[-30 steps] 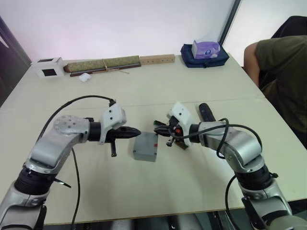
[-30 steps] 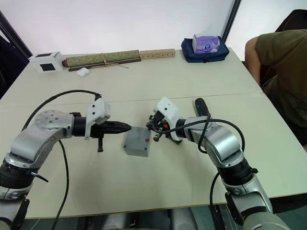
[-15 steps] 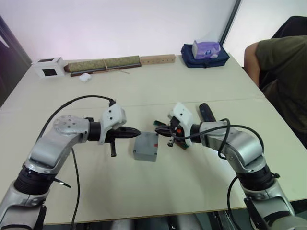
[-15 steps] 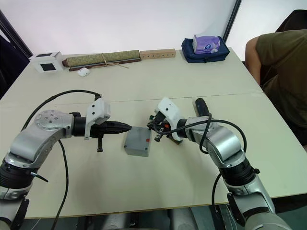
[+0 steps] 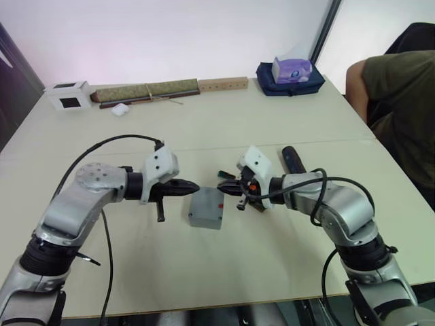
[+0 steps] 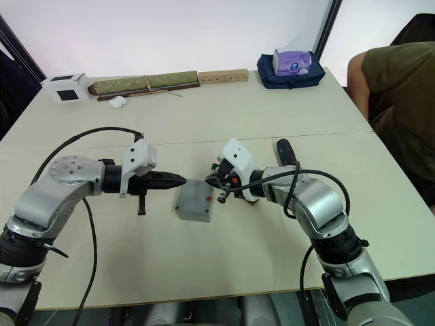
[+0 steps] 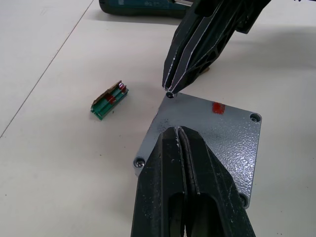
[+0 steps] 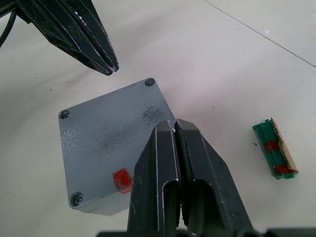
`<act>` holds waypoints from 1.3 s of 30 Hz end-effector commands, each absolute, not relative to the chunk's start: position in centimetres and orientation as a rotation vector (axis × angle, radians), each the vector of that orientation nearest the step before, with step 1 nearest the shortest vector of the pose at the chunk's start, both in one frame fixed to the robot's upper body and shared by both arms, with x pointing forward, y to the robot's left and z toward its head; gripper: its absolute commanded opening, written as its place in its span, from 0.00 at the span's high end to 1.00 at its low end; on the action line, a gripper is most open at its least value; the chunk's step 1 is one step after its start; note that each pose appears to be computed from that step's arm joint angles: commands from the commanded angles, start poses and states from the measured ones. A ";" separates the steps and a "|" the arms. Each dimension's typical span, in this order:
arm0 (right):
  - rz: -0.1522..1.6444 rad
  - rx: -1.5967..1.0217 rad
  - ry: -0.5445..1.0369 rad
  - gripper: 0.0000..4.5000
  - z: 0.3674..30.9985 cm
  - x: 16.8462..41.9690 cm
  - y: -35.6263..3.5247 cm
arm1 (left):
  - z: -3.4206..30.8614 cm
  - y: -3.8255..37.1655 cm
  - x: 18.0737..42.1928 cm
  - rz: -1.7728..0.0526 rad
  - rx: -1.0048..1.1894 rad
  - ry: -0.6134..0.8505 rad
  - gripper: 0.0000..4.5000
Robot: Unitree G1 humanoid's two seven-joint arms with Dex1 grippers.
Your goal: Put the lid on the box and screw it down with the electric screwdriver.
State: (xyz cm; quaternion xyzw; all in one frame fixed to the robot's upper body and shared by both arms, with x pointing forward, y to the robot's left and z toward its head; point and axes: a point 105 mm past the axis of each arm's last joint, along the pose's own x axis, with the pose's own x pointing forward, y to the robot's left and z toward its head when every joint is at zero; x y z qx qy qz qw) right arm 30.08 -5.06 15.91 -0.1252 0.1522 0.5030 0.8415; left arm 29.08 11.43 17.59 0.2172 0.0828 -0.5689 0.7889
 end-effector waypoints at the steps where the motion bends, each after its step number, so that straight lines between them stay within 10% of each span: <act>1: 1.061 -0.303 0.276 0.99 16.7 30.1 -5.1 | 18.5 11.0 28.9 -1.232 0.491 0.131 1.00; 28: 1.042 -0.345 0.333 0.99 14.4 30.6 -5.7 | 18.5 11.0 28.8 -1.230 0.493 0.131 1.00; 39: 1.079 -0.342 0.231 0.16 19.9 29.5 -7.2 | 18.9 10.1 28.0 -1.267 0.469 0.097 1.00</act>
